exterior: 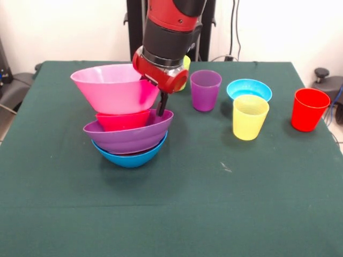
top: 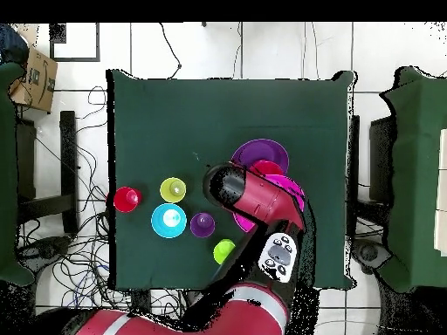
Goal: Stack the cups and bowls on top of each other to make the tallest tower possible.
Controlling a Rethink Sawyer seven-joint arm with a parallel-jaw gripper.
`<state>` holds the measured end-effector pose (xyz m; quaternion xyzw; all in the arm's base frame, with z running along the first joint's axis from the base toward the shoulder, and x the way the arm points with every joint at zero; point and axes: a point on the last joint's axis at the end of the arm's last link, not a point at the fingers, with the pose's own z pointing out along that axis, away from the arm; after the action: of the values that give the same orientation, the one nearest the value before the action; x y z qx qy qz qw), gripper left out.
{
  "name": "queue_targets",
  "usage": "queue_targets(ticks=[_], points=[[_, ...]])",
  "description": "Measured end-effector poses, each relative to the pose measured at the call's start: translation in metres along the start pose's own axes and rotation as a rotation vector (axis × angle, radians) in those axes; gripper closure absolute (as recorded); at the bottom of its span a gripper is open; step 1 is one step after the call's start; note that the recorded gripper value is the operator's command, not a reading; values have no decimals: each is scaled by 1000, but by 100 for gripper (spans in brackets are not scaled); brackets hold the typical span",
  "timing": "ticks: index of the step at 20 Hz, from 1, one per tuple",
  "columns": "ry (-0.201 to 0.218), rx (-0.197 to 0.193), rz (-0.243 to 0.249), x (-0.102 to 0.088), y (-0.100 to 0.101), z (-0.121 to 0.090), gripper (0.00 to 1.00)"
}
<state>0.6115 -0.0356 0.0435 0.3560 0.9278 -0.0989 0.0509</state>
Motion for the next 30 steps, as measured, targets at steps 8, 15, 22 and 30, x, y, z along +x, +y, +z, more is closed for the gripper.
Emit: queue_targets(ticks=[8, 15, 22, 30], points=[[-29, -25, 19, -14, -2, -23, 0], [-44, -38, 53, -32, -13, -32, 0], [-35, -47, 96, -48, -29, -27, 0], [-44, -63, 130, -66, -40, -22, 0]])
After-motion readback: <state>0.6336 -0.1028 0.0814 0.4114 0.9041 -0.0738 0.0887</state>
